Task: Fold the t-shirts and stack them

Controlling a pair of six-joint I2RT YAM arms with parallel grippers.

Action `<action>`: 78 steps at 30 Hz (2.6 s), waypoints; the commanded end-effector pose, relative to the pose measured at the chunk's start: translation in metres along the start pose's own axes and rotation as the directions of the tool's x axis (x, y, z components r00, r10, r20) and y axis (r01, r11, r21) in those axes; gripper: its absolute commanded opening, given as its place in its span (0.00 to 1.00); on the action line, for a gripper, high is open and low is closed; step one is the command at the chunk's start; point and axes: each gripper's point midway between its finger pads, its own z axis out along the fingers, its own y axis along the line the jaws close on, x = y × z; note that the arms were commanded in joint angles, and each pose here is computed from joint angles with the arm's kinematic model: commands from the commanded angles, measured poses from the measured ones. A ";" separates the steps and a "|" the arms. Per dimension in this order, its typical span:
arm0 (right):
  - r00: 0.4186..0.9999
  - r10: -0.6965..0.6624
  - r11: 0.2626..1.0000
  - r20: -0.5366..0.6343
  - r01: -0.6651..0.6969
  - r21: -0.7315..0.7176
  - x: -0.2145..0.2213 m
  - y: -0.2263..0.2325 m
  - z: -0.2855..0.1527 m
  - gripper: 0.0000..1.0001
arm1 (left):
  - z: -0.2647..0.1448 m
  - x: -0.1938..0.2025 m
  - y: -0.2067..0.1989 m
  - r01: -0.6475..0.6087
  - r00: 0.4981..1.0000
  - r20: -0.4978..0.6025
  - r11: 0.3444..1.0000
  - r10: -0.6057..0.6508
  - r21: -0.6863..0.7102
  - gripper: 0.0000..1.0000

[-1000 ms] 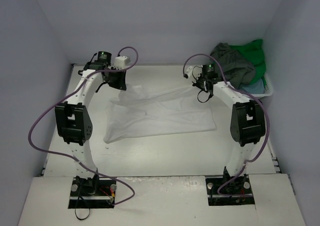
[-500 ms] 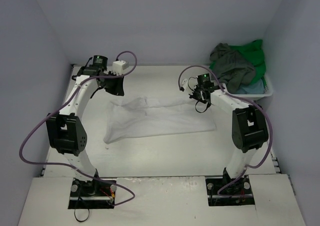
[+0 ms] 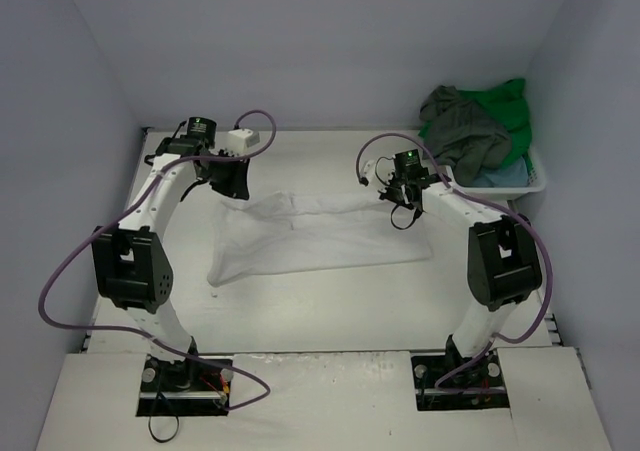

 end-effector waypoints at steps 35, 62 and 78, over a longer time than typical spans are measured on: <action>1.000 0.020 1.000 -0.015 -0.020 -0.011 0.005 0.010 0.003 0.00 | 0.063 -0.042 -0.005 -0.265 0.962 0.063 0.964 0.264 0.001 0.56; 0.999 0.021 0.999 -0.033 -0.022 -0.025 0.014 0.020 0.010 0.00 | 0.075 -0.036 -0.007 -0.240 0.970 0.039 0.970 0.239 0.026 0.01; 0.998 0.051 0.999 -0.046 -0.050 0.010 0.023 0.000 0.023 0.00 | 0.027 -0.051 -0.016 -0.269 0.957 0.097 0.961 0.274 -0.064 0.00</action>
